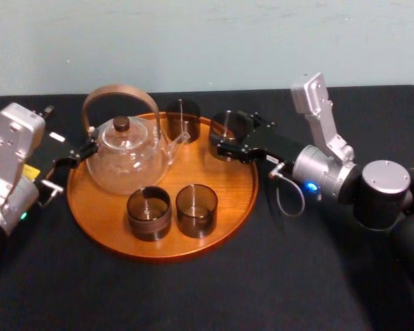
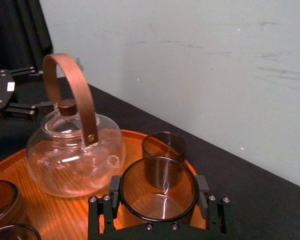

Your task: Pick up the glass from the table and place it on the tray.

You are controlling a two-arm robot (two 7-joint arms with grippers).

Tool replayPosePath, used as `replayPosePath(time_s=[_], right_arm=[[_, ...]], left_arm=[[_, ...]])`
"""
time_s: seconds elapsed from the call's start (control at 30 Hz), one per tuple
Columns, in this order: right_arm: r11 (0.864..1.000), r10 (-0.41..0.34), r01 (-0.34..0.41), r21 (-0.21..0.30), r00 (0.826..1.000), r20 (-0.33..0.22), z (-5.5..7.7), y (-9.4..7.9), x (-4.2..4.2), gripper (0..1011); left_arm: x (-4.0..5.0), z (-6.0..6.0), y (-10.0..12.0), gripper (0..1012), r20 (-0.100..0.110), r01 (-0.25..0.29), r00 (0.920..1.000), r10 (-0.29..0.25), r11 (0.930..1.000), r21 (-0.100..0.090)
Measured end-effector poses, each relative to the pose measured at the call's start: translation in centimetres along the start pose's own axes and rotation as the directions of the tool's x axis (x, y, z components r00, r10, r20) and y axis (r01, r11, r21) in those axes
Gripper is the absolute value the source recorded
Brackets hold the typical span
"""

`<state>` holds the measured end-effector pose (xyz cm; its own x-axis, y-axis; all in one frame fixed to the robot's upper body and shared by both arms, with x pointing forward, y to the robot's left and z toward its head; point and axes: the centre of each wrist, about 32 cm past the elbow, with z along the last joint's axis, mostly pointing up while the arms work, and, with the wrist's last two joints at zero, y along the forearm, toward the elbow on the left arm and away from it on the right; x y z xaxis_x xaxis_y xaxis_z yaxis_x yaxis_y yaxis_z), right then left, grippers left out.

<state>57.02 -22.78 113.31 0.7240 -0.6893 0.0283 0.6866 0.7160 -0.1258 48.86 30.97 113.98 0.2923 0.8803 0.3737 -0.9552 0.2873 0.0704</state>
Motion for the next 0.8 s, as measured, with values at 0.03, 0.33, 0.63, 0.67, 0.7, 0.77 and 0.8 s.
replayPosePath(time_s=[0.03,0.33,0.63,0.67,0.7,0.77,0.8], right_arm=[[1.0,0.004,-0.004,0.0,1.0,-0.002,0.0,0.1,-0.06,903],[1.0,0.025,-0.025,-0.015,1.0,-0.011,-0.5,1.3,-0.59,903],[0.999,0.02,-0.021,-0.038,1.0,-0.018,-1.1,1.4,-0.7,903],[0.999,0.02,-0.02,-0.041,1.0,-0.019,-1.3,1.4,-0.73,903],[0.999,0.02,-0.02,-0.043,1.0,-0.02,-1.3,1.4,-0.73,903],[0.999,0.021,-0.022,-0.049,1.0,-0.021,-1.5,1.5,-0.79,903],[0.998,0.021,-0.022,-0.052,1.0,-0.022,-1.5,1.5,-0.81,903]], left_arm=[[0.0,0.0,0.0,1010,0.0,0.0,1.0,0.0,1.0,0.0],[0.0,0.0,0.0,1010,0.0,0.0,1.0,0.0,1.0,0.0],[0.0,0.0,0.0,1009,0.0,0.0,1.0,0.0,1.0,0.0],[0.0,0.0,0.0,1010,0.0,0.0,1.0,0.0,1.0,0.0],[0.0,0.0,0.0,1010,0.0,0.0,1.0,0.0,1.0,0.0],[0.0,0.0,0.0,1010,0.0,0.0,1.0,0.0,1.0,0.0],[0.0,0.0,0.0,1010,0.0,0.0,1.0,0.0,1.0,0.0]])
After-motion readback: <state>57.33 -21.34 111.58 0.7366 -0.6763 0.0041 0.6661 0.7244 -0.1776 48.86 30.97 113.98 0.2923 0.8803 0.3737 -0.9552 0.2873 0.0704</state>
